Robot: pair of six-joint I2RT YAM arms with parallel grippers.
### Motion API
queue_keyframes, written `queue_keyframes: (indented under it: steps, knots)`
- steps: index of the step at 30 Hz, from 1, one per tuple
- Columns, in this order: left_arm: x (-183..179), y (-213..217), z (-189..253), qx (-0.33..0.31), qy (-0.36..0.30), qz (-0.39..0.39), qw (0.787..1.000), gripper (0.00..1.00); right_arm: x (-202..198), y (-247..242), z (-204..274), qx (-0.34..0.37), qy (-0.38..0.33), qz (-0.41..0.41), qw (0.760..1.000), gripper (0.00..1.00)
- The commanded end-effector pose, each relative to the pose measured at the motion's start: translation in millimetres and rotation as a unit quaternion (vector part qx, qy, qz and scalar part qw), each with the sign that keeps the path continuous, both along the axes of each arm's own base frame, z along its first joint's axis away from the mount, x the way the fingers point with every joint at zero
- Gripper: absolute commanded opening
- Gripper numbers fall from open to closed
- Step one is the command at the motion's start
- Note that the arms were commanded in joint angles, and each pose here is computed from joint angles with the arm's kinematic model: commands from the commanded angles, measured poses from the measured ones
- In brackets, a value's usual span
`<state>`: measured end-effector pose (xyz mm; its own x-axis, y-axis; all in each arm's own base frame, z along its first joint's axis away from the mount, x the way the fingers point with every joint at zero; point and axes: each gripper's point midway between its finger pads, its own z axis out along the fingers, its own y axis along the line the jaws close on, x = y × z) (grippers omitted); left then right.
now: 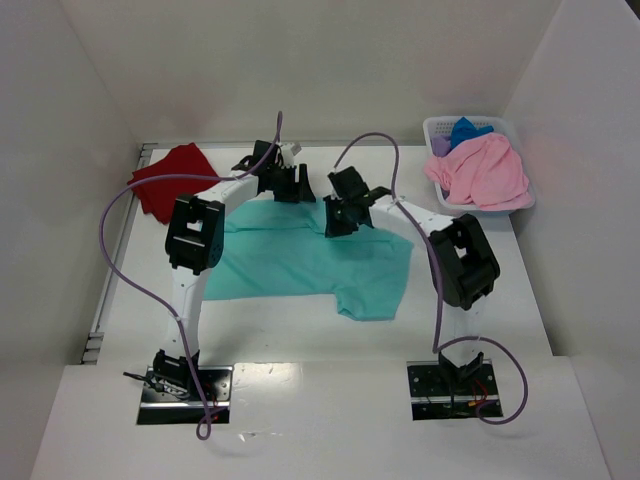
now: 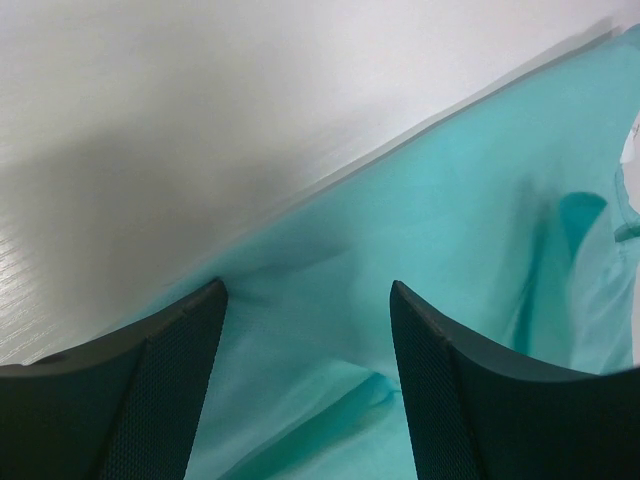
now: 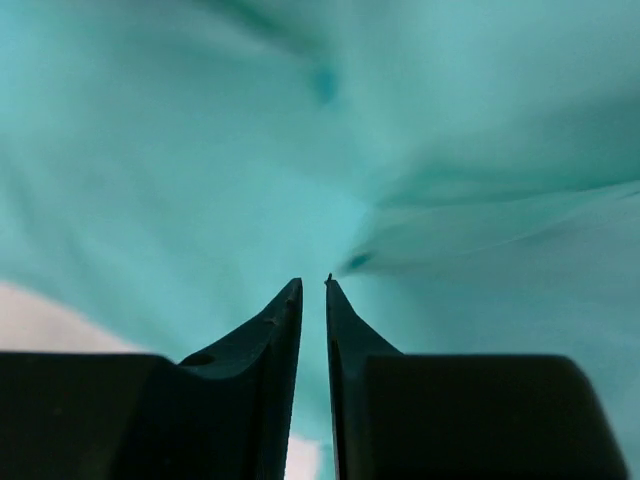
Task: Fold and stack the t-shirts
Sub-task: Fold the flattened tshirt in 1/3 of the way
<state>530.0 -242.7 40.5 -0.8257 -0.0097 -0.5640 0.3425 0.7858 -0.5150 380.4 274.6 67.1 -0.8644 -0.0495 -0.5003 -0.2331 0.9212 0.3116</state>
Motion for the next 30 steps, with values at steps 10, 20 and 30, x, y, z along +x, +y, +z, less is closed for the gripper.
queue_keyframes:
  steps: [10,20,30]
  knots:
    - [-12.2,23.5,-48.1,0.051,0.046,0.008,0.998,0.75,-6.1,-15.6,58.7,0.016,-0.054,-0.062,0.996,0.51]
    - [-12.1,23.8,-48.3,0.053,0.044,0.004,0.998,0.75,72.8,-67.1,55.3,-0.055,-0.119,-0.14,0.981,0.39]
    - [-14.0,22.9,-52.6,0.051,0.049,0.001,0.998,0.75,105.0,-50.7,15.0,-0.077,-0.125,-0.096,0.984,0.41]
